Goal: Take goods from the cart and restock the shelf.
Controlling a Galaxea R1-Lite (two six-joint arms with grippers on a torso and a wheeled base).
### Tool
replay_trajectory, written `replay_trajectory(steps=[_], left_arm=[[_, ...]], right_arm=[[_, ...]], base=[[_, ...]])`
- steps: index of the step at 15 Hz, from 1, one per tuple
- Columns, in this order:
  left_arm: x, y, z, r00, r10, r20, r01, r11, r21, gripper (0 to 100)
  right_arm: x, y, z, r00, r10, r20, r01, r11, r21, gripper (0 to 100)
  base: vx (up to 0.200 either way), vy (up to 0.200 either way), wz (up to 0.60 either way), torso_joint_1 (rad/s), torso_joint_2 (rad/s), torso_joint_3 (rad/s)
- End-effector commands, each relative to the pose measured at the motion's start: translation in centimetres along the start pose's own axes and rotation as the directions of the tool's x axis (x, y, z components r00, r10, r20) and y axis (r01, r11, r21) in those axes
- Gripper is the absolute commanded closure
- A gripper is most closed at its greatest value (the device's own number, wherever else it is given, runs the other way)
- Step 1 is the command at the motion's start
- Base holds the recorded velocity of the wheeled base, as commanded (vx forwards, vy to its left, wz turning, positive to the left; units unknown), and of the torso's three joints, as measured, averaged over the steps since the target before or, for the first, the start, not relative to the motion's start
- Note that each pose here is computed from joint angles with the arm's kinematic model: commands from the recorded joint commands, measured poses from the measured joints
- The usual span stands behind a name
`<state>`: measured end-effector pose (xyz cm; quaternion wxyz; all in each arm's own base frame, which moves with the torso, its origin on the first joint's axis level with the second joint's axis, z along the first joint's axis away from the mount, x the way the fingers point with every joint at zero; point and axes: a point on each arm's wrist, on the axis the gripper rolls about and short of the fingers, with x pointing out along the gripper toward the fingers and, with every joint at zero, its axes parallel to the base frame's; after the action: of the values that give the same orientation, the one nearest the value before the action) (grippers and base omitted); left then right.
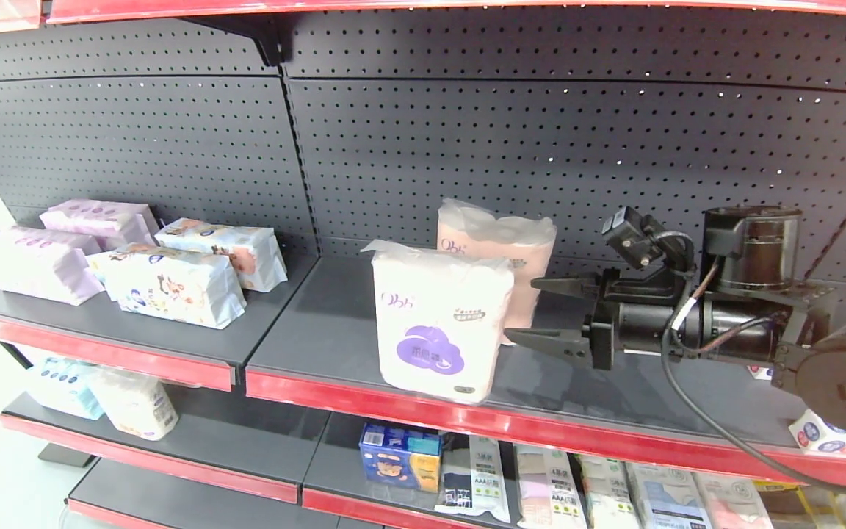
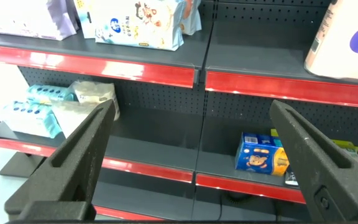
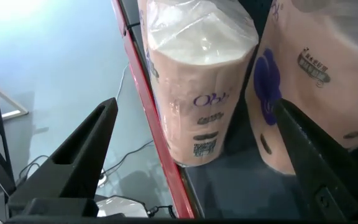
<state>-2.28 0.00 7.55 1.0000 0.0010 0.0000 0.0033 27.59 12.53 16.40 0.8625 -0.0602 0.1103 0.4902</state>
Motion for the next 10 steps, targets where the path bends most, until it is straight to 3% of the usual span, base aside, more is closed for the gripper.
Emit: replay_trajectory(steps=[1, 10], left_arm=[[0.0, 0.0, 0.0, 1.000, 0.003, -0.002, -0.003, 1.000, 0.000, 0], [0.0, 0.0, 0.0, 1.000, 0.001, -0.002, -0.001, 1.000, 0.001, 0]], right_arm=[[0.9, -0.1, -0.3, 1.000, 0.013, -0.010, -0.013, 1.000, 0.006, 0], [2.7, -0.1, -0.4, 0.999, 0.034, -0.017, -0.034, 0.999, 0.011, 0]], base=[[0.000, 0.000, 0.00, 0.000, 0.00, 0.000], [0.000, 0.000, 0.00, 0.000, 0.00, 0.000]])
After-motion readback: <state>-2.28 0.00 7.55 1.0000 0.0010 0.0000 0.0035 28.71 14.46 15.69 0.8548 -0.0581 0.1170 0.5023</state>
